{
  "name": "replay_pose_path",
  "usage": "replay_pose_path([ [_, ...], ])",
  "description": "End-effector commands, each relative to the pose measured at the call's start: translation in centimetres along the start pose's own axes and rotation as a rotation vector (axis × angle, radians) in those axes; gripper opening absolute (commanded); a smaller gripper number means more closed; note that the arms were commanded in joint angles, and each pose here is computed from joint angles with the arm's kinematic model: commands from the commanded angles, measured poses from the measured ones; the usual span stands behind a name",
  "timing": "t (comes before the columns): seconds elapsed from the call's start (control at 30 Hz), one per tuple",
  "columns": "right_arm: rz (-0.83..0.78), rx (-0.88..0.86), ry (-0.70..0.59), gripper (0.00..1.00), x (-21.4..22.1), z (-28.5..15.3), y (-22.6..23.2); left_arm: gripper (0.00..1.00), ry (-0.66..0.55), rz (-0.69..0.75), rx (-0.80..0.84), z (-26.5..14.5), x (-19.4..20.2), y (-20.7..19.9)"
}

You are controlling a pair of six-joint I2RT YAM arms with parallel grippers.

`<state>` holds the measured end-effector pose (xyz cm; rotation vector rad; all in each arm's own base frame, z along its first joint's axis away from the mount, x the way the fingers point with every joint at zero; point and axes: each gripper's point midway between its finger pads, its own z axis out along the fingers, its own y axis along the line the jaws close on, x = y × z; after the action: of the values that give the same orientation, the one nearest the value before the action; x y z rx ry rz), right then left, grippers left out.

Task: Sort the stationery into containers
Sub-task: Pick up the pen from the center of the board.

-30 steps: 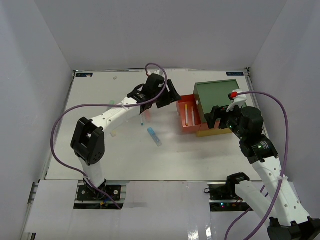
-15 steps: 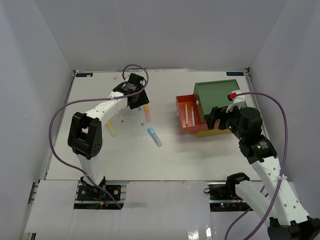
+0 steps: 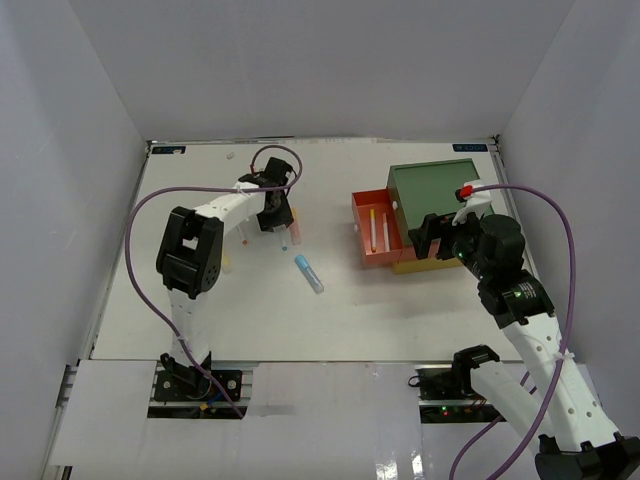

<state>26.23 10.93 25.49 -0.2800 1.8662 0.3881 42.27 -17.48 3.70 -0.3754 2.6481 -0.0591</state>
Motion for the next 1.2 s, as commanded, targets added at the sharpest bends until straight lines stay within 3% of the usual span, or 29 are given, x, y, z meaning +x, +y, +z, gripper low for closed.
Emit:
replay_pose_path([
  [0.0, -0.011, 0.008, -0.046, 0.9, -0.9, -0.1, -0.1, 0.53, -0.055, -0.01, 0.009, -0.9, -2.2, -0.4],
  [0.43, -0.01, 0.005, -0.041, 0.9, -0.8, 0.0, -0.1, 0.44, 0.025, -0.01, 0.006, 1.6, -0.1, -0.6],
  [0.57, -0.01, 0.007, -0.044, 0.9, -0.8, 0.0, -0.1, 0.33, 0.042, -0.018, 0.018, 1.4, 0.4, -0.6],
  [0.7, -0.009, 0.005, -0.043, 0.9, -0.8, 0.0, -0.1, 0.16, 0.031, -0.025, 0.046, 0.3, -0.1, -1.0],
  [0.83, -0.007, 0.005, -0.044, 0.9, -0.8, 0.0, -0.1, 0.06, -0.002, -0.038, 0.112, -2.2, -1.4, -2.1],
  [1.17, -0.007, -0.005, -0.052, 0.9, -1.0, -0.2, 0.1, 0.0, -0.002, -0.099, 0.524, -12.5, -3.3, -10.1],
])
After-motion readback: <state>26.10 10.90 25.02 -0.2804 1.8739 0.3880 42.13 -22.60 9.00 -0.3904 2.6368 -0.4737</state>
